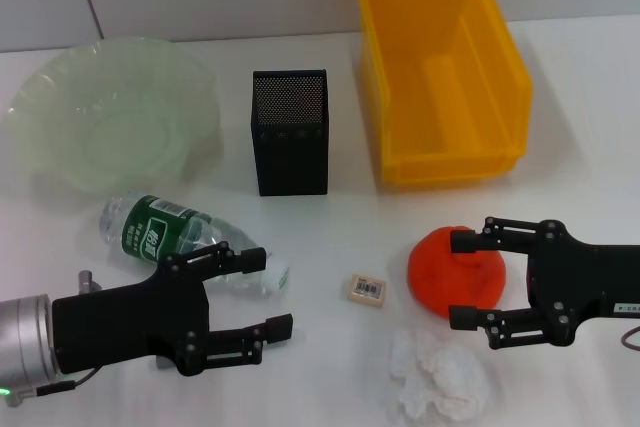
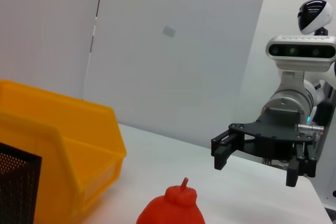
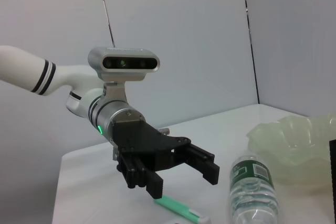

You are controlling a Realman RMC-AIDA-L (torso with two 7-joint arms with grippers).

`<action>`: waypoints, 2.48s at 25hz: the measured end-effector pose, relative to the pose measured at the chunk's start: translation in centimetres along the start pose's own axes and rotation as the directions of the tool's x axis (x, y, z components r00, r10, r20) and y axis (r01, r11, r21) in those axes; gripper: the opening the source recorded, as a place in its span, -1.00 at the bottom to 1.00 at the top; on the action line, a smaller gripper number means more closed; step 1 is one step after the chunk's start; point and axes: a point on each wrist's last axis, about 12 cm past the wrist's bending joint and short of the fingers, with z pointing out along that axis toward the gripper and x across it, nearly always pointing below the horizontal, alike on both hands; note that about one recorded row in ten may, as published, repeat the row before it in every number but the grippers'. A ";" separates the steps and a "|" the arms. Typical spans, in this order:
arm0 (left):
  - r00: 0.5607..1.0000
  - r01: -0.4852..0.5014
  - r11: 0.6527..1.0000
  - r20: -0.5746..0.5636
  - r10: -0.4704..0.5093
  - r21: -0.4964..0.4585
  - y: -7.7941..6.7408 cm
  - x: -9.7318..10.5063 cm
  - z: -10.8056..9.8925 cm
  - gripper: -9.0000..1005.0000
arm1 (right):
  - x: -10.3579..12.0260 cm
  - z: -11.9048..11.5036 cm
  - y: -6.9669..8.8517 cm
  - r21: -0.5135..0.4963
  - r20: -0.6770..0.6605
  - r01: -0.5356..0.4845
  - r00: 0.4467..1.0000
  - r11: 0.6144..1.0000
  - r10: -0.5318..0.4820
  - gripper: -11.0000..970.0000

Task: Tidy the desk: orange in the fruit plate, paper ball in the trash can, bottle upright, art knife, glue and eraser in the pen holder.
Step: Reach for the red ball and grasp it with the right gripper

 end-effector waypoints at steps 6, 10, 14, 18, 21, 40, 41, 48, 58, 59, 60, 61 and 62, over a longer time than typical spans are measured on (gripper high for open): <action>1.000 -0.012 1.000 -0.001 0.012 0.000 0.1 -0.1 -0.1 0.65 | 0.0 0.0 0.0 0.000 0.001 -0.001 1.000 1.000 0.001 0.72; 1.000 -0.026 1.000 0.007 0.026 -0.007 0.1 -0.1 -0.3 0.65 | 0.2 0.1 0.0 0.004 0.003 -0.009 1.000 1.000 0.009 0.72; 1.000 -0.025 1.000 0.008 0.025 -0.009 0.1 -0.1 -0.3 0.65 | 0.4 0.3 0.0 0.014 0.010 0.005 1.000 1.000 -0.005 0.72; 0.999 -0.032 0.999 0.010 0.033 -0.017 0.1 0.0 -0.3 0.65 | 0.8 0.3 -0.6 0.085 0.013 0.014 1.000 0.996 -0.015 0.72; 0.999 -0.040 0.999 0.012 0.040 -0.025 0.0 0.2 -0.4 0.65 | 1.2 0.4 -1.0 0.165 0.060 0.000 0.998 0.986 -0.010 0.72; 0.999 -0.035 0.996 0.018 0.037 -0.080 -0.1 0.9 -0.8 0.65 | 3.6 3.0 -2.9 0.302 -0.009 -0.037 0.999 0.952 0.042 0.72; 0.999 -0.035 0.996 0.018 0.037 -0.081 -0.1 0.9 -0.8 0.65 | 3.6 3.0 -2.9 0.302 -0.009 -0.037 0.999 0.952 0.042 0.72; 0.999 -0.037 0.996 0.016 0.038 -0.082 0.0 0.9 -0.9 0.65 | 5.0 3.9 -3.1 0.332 -0.090 -0.054 0.992 0.942 0.089 0.67; 0.999 -0.039 0.996 0.011 0.040 -0.084 0.1 0.9 -1.1 0.65 | 5.3 3.9 -3.3 0.358 -0.100 -0.060 0.990 0.932 0.102 0.41; 0.999 -0.039 0.996 0.011 0.041 -0.084 0.1 0.9 -1.1 0.65 | 5.3 3.8 -3.3 0.359 -0.099 -0.060 0.990 0.931 0.102 0.38; 0.999 -0.040 0.996 0.011 0.041 -0.084 0.1 0.9 -1.1 0.65 | 5.3 3.8 -3.3 0.360 -0.098 -0.061 0.990 0.931 0.102 0.35; 0.999 -0.040 0.996 0.011 0.041 -0.085 0.1 0.9 -1.2 0.65 | 5.3 3.8 -3.2 0.362 -0.097 -0.061 0.990 0.930 0.103 0.32; 0.999 -0.040 0.996 0.011 0.041 -0.085 0.1 0.9 -1.2 0.65 | 5.3 3.8 -3.2 0.362 -0.097 -0.062 0.990 0.930 0.103 0.29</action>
